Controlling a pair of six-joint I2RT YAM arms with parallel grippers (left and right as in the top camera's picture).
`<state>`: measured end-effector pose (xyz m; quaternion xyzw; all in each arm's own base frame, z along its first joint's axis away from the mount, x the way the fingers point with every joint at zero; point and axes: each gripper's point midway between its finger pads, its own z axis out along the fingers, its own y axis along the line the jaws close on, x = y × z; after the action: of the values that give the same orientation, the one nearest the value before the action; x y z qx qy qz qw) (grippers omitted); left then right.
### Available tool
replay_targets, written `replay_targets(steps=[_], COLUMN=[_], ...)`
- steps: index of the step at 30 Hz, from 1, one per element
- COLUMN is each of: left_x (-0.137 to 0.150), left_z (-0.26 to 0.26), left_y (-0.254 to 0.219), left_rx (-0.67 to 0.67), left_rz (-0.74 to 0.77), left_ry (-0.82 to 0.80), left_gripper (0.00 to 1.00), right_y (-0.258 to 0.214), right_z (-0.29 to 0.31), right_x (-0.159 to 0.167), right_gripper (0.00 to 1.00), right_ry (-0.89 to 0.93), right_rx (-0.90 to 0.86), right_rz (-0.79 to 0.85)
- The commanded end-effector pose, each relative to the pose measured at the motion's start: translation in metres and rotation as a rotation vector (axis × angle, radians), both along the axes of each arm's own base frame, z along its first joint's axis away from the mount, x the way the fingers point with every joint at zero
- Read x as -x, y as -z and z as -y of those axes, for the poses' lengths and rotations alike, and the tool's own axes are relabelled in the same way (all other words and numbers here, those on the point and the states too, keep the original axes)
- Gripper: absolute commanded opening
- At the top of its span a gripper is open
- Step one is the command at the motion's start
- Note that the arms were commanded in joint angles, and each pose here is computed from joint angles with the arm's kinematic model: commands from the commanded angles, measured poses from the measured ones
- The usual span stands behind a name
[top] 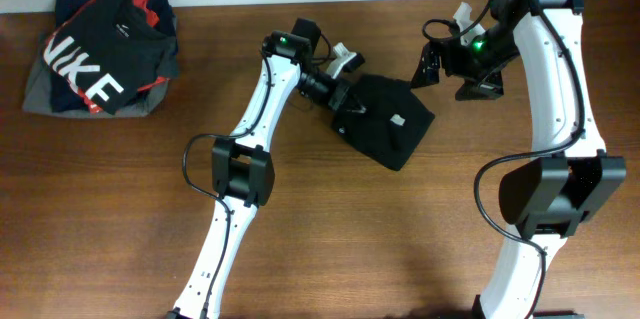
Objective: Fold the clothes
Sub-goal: 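Grasp the folded black bundle with the left gripper, then carry the bundle left and place it on the NIKE clothes stack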
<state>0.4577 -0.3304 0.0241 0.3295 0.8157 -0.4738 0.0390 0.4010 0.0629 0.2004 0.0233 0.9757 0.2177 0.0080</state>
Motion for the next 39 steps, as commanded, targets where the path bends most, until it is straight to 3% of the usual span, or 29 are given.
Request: replay_targets(steps=[1,7,15,27,39], left_x=[0.0,-0.021,-0.069,-0.151,-0.176], left_z=[-0.001,-0.014,-0.045,-0.179,-0.282], left_y=[0.027,0.042,0.008,-0.054,-0.14], left_rx=[-0.051,-0.181,-0.14,-0.246,-0.248], left_rz=[0.014,0.136,0.229,0.455,0.634], left_ry=[0.008,-0.017,-0.156,-0.43,-0.605], left_gripper=[0.0,0.0,0.0,0.0,0.0], right_y=[0.0,0.0,0.002,0.002,0.002], right_z=[-0.004,-0.004,-0.001,-0.001,-0.001], right_x=[0.001,0.001,0.001,0.001,0.001], right_gripper=[0.99,0.99,0.99,0.99,0.99], right_ry=[-0.015,-0.015,-0.019,-0.018,-0.018], right_rx=[-0.013,-0.013,0.006,0.006,0.006], right_rz=[-0.003,-0.003,-0.002,-0.002,-0.002])
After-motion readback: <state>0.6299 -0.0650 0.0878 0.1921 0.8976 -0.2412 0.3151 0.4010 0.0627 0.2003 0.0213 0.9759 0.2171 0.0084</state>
